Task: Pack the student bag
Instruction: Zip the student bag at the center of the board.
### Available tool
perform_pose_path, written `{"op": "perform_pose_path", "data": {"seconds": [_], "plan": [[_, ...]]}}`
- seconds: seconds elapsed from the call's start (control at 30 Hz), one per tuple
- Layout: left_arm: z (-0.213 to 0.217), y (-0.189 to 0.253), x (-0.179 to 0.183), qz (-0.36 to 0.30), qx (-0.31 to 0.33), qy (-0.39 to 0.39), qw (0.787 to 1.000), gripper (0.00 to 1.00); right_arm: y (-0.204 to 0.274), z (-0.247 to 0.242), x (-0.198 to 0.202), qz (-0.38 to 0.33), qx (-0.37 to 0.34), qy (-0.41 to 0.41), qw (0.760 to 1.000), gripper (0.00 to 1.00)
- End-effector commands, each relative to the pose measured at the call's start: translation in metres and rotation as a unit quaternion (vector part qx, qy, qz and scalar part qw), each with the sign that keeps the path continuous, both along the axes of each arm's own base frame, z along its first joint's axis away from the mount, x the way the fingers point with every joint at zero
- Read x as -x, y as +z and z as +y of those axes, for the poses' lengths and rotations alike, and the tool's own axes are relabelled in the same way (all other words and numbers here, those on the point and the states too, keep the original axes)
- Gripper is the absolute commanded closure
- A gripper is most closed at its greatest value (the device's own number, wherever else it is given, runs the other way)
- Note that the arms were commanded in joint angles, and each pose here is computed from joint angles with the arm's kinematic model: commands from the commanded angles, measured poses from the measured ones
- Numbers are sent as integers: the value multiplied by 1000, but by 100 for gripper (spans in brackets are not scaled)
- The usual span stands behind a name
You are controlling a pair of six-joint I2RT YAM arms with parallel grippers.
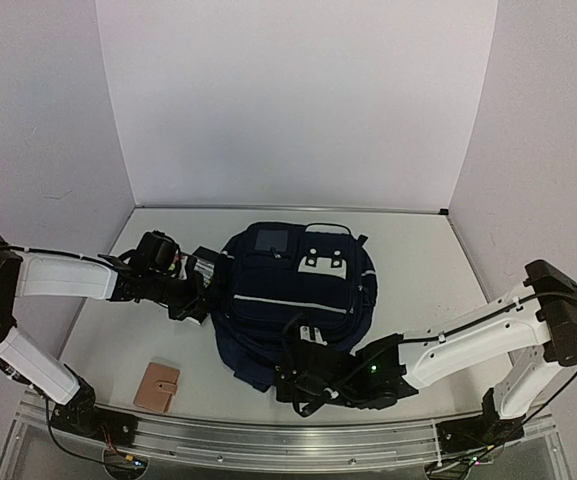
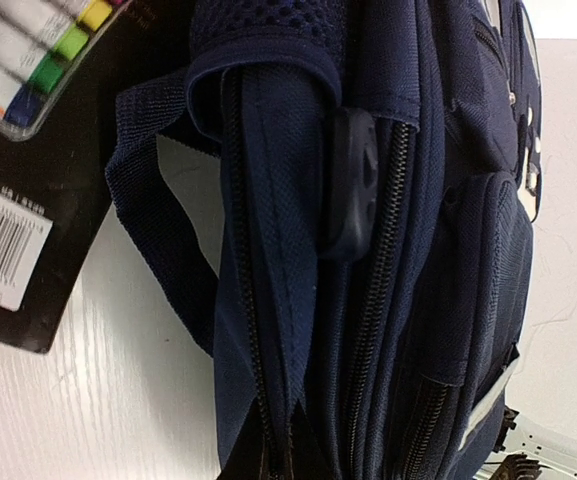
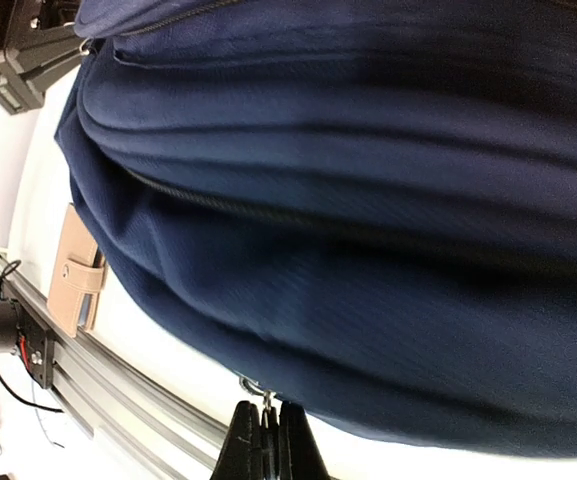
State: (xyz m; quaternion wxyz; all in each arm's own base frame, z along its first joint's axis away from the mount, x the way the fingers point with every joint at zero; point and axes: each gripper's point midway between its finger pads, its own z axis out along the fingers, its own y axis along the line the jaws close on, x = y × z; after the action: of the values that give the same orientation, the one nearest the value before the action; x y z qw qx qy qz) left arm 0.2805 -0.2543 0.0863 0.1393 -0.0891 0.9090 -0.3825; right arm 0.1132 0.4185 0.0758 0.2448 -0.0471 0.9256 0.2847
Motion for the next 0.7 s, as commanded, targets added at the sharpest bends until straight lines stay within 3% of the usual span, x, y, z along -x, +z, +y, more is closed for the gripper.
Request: {"op": "perform_pose_path", "data": {"seconds": [0.0,0.3,0.37,0.47,0.5,0.67], "plan": [[10,53,-87,-153,-11,38,987,100,-33,-40,22,36,76,3,996,100],[10,68,-153,-174,-3,42,984,98,-50,-43,22,39,91,6,995,100],[1,72,-155,-169,15,27,985,86,-42,-32,21,27,82,18,996,100],[-4,77,-146,-157,31,26,987,49,-30,-13,16,11,69,27,997,100],[-5,76,-138,-151,31,28,988,42,-27,-6,15,7,64,28,998,100],[-3,65,-81,-124,7,45,991,23,-15,26,10,-10,43,39,998,100]]}}
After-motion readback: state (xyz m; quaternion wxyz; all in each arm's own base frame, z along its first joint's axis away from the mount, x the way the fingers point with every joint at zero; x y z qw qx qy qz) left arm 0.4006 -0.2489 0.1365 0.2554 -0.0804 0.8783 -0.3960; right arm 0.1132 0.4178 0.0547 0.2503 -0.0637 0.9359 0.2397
